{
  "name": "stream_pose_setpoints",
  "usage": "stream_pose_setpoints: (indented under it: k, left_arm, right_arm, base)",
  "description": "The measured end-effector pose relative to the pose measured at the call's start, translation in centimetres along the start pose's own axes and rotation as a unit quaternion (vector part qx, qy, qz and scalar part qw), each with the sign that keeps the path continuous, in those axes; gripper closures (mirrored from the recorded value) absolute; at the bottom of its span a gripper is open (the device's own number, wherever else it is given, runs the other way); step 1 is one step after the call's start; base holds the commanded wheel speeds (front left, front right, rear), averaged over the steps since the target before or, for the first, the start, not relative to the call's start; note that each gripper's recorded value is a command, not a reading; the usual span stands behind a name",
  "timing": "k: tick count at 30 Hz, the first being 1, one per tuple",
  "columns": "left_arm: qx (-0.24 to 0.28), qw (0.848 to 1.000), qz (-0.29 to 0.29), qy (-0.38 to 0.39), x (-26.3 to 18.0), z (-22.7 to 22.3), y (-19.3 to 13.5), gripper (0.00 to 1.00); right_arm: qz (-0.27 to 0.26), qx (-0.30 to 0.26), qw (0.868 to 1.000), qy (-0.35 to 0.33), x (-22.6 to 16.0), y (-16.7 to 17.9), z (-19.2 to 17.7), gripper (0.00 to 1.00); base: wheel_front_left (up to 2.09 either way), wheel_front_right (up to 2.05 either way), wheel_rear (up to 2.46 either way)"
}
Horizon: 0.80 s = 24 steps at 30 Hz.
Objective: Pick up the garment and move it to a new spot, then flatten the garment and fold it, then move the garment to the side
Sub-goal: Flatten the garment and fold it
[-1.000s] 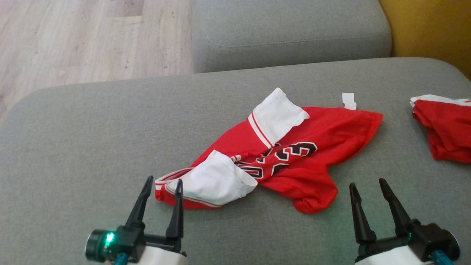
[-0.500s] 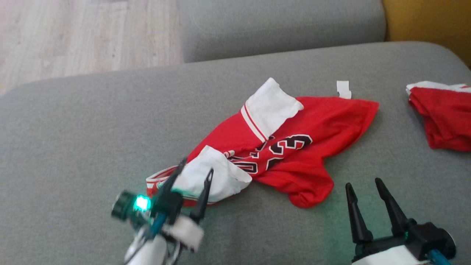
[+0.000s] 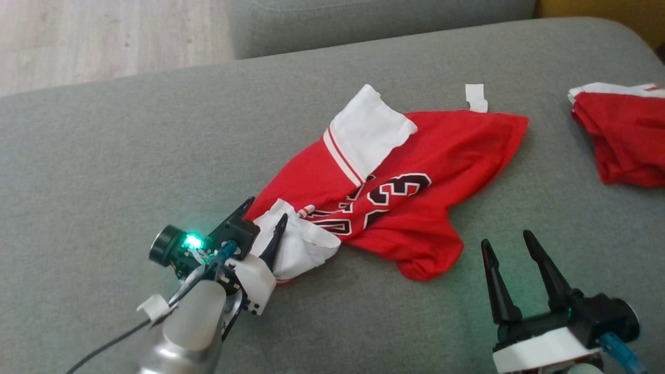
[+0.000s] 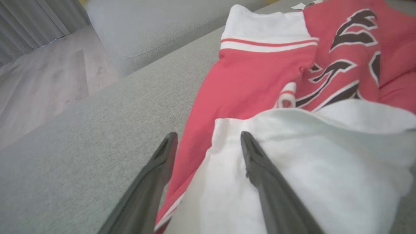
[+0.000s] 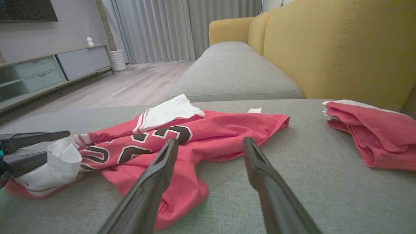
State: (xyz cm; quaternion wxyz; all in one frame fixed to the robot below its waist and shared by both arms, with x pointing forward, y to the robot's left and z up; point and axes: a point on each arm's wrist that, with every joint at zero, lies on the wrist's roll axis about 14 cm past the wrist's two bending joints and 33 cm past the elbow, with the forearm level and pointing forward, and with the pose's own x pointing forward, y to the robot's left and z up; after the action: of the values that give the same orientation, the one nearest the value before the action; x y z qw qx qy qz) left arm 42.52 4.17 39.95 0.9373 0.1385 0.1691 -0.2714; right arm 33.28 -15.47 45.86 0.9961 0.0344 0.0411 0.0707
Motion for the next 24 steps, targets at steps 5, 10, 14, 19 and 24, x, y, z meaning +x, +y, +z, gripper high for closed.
stream_pose_setpoints:
  k: [5, 10, 14, 19, 24]
  left_arm:
    - [0.014, 1.000, -0.026, 0.009, 0.9, -0.5, -1.0, 0.00]
    - [0.029, 0.998, -0.047, 0.010, 1.2, -0.7, -2.0, 0.35]
    - [0.039, 0.997, -0.058, 0.016, 1.0, -1.0, -2.5, 1.00]
    - [0.043, 0.997, -0.059, -0.001, 0.9, 0.1, -2.7, 1.00]
    - [0.037, 0.996, -0.040, -0.067, 0.6, 4.2, -2.0, 1.00]
  right_arm:
    - [-0.010, -0.002, 1.000, -0.003, 0.1, -0.6, 0.2, 0.00]
    - [-0.017, -0.002, 1.000, -0.004, -0.2, -1.0, 0.3, 0.00]
    - [-0.021, -0.002, 1.000, -0.008, -0.6, -1.2, 0.5, 0.00]
    - [-0.025, -0.003, 1.000, -0.016, -1.0, -1.3, 0.9, 0.00]
    - [-0.024, -0.003, 1.000, -0.020, -1.5, -1.1, 1.1, 0.00]
  base:
    - [0.00, 0.00, 0.00]
    - [0.00, 0.00, 0.00]
    - [0.00, 0.00, 0.00]
    - [0.00, 0.00, 0.00]
    - [0.00, 0.00, 0.00]
